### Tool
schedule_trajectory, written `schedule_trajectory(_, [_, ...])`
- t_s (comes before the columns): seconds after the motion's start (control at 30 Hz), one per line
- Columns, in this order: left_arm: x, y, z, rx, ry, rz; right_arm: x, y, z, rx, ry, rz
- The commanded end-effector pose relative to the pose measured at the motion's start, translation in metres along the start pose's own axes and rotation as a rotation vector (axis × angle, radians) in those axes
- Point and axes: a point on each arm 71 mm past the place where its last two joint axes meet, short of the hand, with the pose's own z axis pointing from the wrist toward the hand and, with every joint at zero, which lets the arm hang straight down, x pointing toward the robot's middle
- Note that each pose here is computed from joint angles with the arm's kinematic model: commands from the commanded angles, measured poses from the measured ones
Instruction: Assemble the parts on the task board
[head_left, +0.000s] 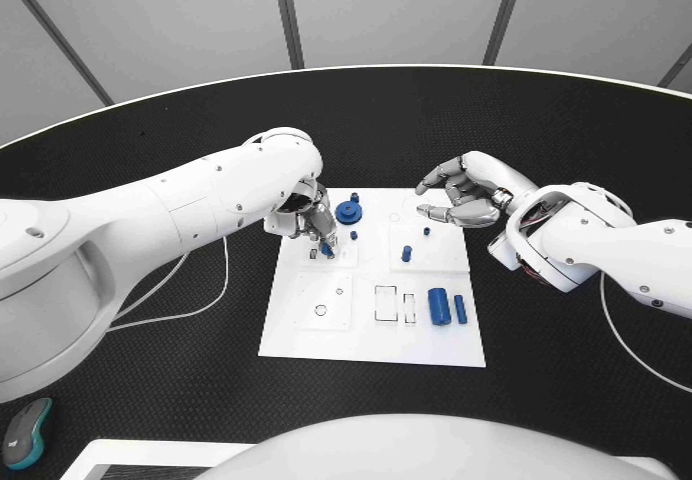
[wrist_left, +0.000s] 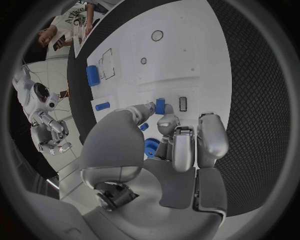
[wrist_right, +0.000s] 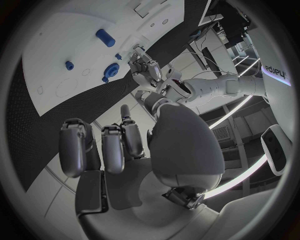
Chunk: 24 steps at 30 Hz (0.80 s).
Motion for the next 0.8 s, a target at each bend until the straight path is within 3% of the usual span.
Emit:
schedule_trajectory(0.03, [0.0006, -0.0001, 0.0005, -0.001, -0.002, -0.002, 0.0, 0.0, 0.0, 0.0, 0.0, 0.0])
schedule_trajectory(0.8, [0.0051, -0.0031, 0.0025, -0.001, 0.007, 0.005, -0.0001, -0.0003, -0.0004, 0.001, 0.001, 0.0])
